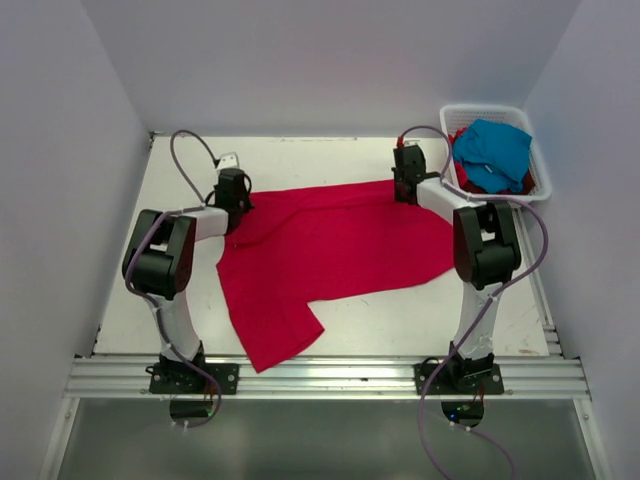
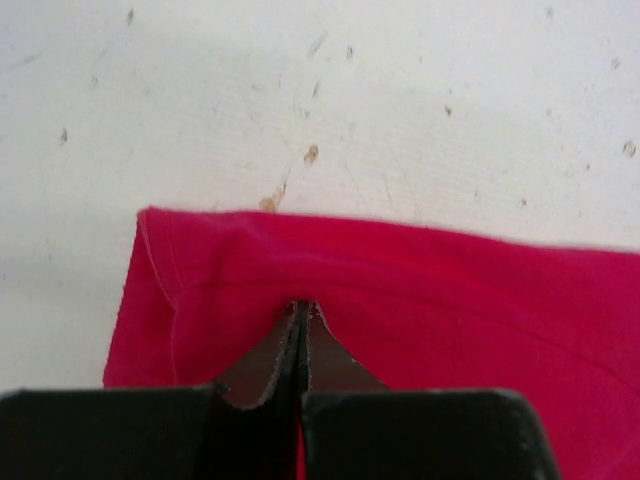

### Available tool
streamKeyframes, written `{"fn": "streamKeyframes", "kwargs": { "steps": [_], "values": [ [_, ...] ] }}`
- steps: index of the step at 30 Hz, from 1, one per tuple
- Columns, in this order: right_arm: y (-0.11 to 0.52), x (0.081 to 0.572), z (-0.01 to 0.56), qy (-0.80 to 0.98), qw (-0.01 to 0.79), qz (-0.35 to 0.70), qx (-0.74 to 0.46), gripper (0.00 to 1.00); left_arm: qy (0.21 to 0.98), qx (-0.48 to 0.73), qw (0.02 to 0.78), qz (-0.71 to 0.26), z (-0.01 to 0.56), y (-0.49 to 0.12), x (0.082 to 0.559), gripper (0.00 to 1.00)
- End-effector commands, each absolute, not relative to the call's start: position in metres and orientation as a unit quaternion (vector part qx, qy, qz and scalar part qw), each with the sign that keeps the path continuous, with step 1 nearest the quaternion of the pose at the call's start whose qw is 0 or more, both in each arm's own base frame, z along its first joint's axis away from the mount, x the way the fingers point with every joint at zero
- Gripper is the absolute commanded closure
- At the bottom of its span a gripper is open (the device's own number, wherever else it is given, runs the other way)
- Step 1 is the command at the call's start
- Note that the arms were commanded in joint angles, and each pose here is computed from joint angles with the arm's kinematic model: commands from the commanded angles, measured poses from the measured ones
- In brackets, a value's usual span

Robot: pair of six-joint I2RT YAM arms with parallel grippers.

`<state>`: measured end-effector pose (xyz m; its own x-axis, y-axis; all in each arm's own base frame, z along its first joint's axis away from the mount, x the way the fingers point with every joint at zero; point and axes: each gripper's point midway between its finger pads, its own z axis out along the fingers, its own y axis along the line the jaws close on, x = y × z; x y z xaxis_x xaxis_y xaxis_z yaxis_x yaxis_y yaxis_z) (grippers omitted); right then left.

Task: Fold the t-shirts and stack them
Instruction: Fold the flattened tshirt in 1/3 of the way

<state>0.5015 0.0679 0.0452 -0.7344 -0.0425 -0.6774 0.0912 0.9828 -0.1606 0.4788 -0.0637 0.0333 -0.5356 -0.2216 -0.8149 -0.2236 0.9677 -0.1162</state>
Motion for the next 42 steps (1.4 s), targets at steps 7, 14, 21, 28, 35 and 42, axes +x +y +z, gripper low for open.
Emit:
{"fn": "streamKeyframes", "kwargs": {
  "steps": [7, 14, 21, 28, 35, 42],
  "values": [
    [0.099, 0.472, 0.111, 0.907, 0.418, -0.04, 0.02, 1.0, 0.874, -0.127, 0.468, -0.038, 0.042, -0.059, 0.539, 1.0],
    [0.099, 0.464, 0.128, 0.898, 0.436, -0.045, 0.018, 1.0, 0.869, -0.137, 0.468, -0.084, 0.055, -0.075, 0.523, 1.0],
    [0.105, 0.465, 0.124, 0.9, 0.433, -0.044, 0.01, 1.0, 0.862, -0.152, 0.476, -0.081, 0.068, -0.076, 0.489, 1.0],
    [0.108, 0.463, 0.118, 0.902, 0.43, -0.044, 0.008, 1.0, 0.854, -0.135, 0.494, -0.088, 0.082, -0.081, 0.472, 1.0],
    [0.139, 0.46, 0.109, 0.914, 0.405, 0.019, -0.025, 1.0, 0.867, -0.14, 0.469, -0.094, 0.068, -0.086, 0.459, 1.0],
    [0.206, 0.444, 0.103, 0.911, 0.367, 0.164, -0.089, 1.0, 0.875, -0.112, 0.462, -0.09, 0.087, -0.092, 0.449, 1.0]
  ]
}}
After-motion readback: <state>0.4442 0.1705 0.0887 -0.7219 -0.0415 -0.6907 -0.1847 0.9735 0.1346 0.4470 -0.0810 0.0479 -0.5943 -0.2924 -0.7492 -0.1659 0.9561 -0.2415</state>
